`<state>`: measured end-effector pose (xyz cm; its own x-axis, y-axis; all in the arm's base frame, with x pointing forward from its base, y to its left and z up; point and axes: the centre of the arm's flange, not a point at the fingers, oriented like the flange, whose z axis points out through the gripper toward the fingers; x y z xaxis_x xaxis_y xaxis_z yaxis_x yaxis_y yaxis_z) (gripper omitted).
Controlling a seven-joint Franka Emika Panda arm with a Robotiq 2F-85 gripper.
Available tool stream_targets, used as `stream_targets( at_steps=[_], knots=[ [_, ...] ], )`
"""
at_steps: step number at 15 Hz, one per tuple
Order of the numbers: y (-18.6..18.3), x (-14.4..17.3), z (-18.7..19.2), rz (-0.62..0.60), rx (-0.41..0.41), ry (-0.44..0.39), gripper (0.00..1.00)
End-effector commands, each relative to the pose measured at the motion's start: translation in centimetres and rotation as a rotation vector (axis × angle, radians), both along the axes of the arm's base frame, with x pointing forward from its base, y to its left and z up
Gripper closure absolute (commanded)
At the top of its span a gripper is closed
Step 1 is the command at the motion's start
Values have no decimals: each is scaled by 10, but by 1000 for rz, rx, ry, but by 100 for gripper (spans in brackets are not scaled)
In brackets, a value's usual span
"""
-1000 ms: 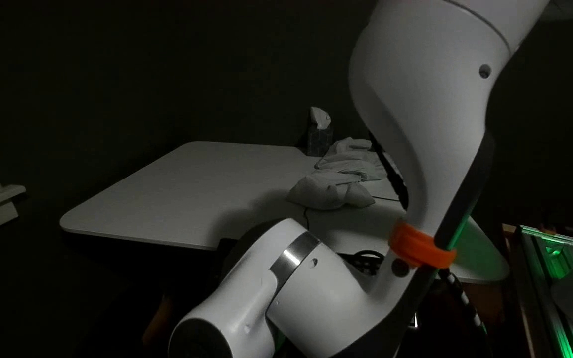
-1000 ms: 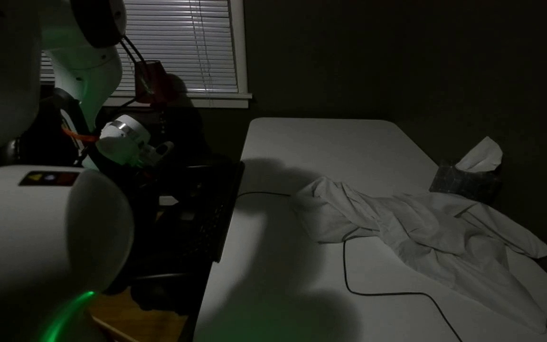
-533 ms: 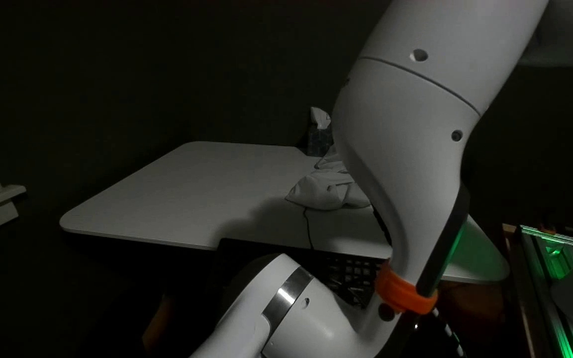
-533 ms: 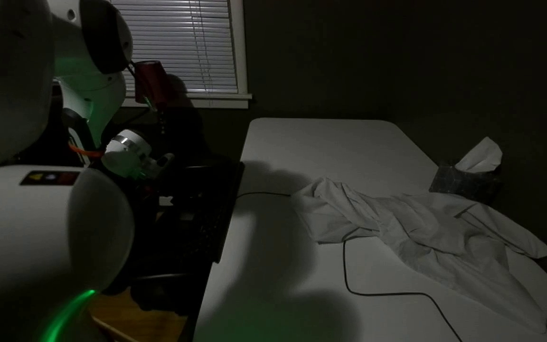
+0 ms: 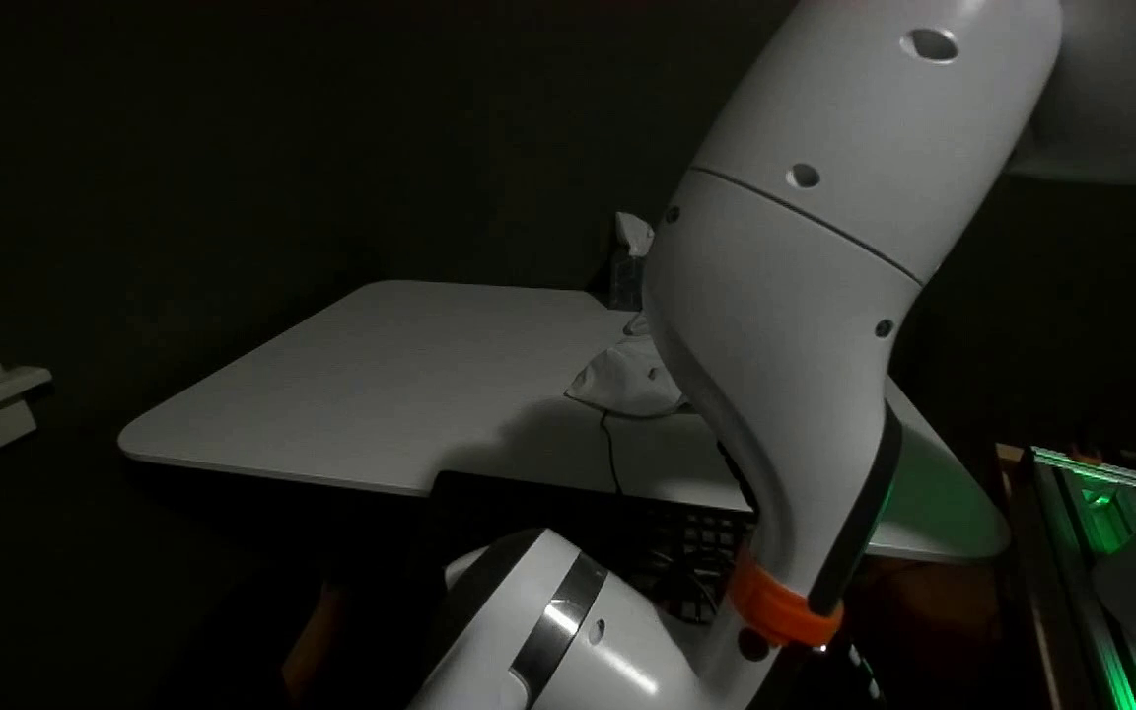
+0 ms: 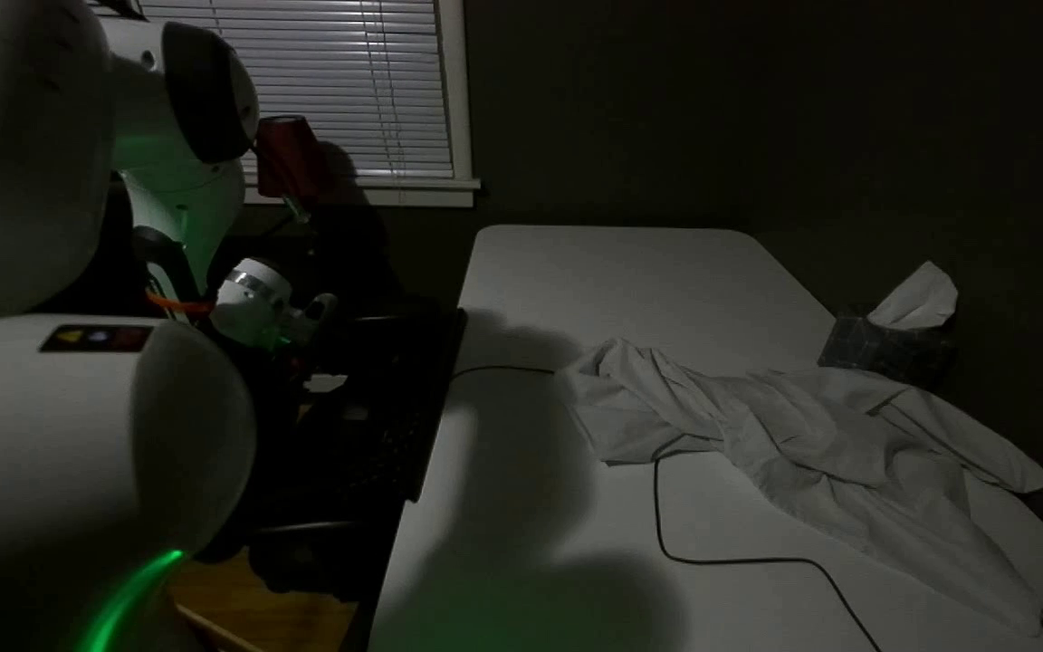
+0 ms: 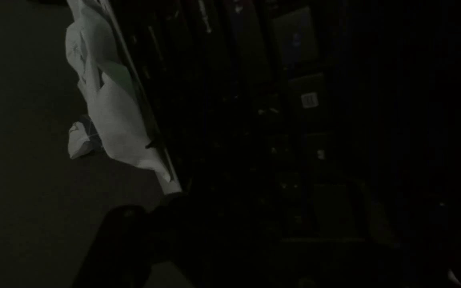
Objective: Move the keyboard forwards then put it on the seat of the black chair.
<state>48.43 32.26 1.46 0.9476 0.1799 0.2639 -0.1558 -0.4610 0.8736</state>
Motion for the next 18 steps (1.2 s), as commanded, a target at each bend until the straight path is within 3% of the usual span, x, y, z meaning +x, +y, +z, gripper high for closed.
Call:
stream_targets(
  at_steps=[1, 7, 12, 14, 15, 18],
  knots=[
    [3, 2, -8, 54, -95, -70, 0],
    [13, -4, 4, 106, -206, -114, 0],
    [16, -7, 19, 70, -281, -140, 3],
    [14, -7, 20, 55, -289, -136, 27],
    [14, -7, 21, 52, -294, -137, 30],
    [15, -8, 21, 48, -287, -131, 54]
  ],
)
